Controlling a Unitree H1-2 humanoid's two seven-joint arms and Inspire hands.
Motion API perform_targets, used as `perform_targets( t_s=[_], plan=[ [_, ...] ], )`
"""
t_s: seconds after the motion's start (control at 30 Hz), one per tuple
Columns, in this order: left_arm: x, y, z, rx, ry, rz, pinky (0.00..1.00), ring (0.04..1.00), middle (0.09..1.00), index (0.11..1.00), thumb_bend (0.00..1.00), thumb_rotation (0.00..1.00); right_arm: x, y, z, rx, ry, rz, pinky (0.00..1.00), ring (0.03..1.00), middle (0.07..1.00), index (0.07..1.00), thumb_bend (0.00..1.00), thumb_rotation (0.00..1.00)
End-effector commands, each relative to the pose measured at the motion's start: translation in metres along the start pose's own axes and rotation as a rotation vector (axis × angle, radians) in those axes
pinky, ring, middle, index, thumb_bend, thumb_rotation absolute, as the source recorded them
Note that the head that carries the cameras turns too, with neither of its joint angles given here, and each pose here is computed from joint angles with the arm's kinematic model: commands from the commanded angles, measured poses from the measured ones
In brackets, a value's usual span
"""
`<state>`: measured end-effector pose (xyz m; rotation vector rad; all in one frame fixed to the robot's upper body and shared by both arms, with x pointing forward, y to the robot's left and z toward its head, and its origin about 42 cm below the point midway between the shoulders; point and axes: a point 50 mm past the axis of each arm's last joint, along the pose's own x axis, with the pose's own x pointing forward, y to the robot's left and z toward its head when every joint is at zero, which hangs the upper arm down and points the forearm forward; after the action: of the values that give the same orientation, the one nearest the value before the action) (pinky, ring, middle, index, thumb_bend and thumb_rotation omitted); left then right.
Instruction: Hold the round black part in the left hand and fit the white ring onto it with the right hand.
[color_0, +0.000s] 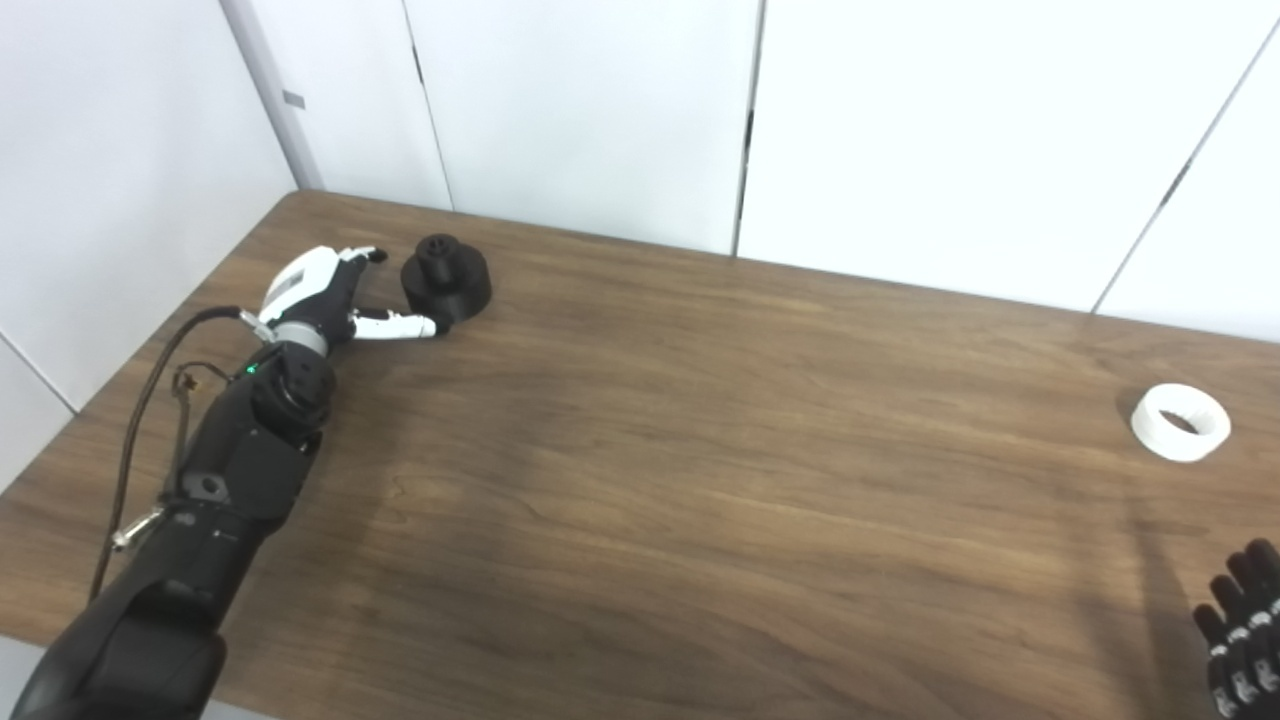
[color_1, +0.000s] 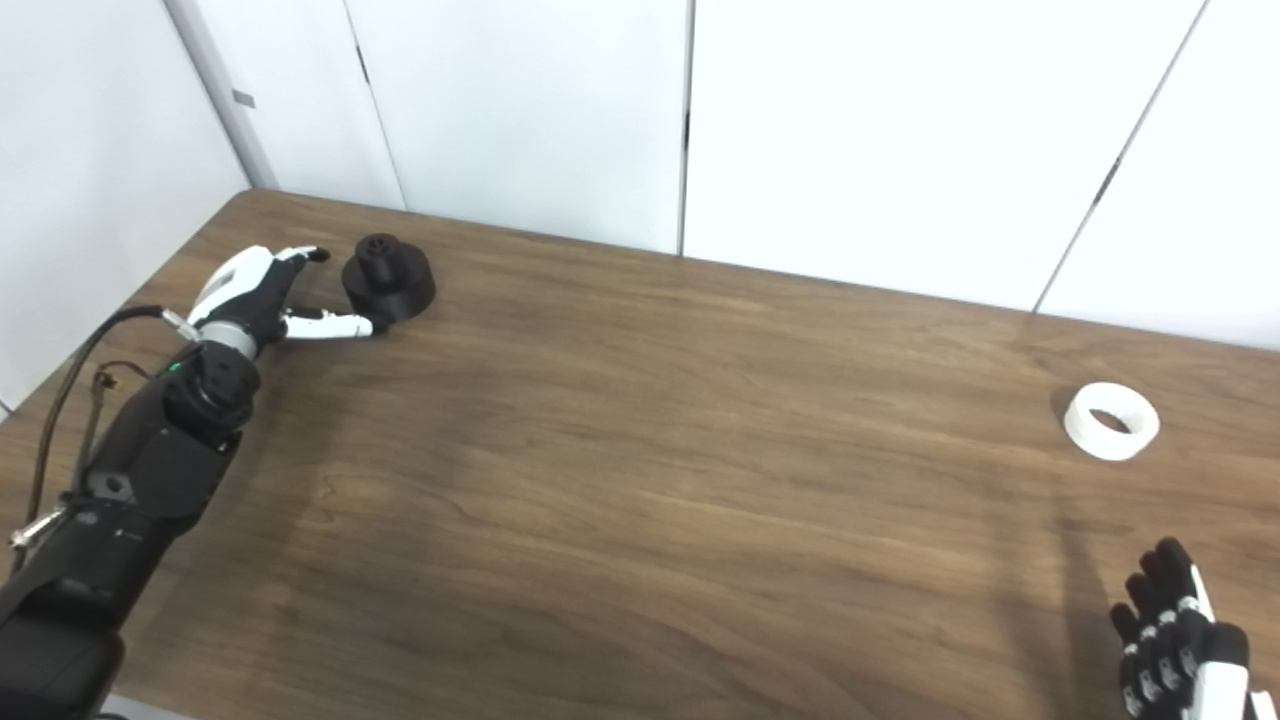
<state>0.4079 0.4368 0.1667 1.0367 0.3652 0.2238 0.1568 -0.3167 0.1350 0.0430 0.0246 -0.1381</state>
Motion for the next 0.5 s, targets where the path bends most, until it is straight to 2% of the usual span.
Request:
perform_targets(
  t_s=[0.0,0.47],
  plan=[
    [0.012,0.033,0.024,0.000,-0.059,0.089,1.00,1.000,0.990,0.909,1.00,0.46,0.003,0.002,0.011,-0.002,-0.076,0.002,1.00,1.000,0.991,0.968,0.65,1.00],
    [0.024,0.017,0.026,-0.008,-0.018,0.082,1.00,1.000,0.982,0.900,1.00,0.45,0.002,0.002,0.011,-0.011,-0.071,0.003,1.00,1.000,0.993,0.975,0.65,1.00]
  ],
)
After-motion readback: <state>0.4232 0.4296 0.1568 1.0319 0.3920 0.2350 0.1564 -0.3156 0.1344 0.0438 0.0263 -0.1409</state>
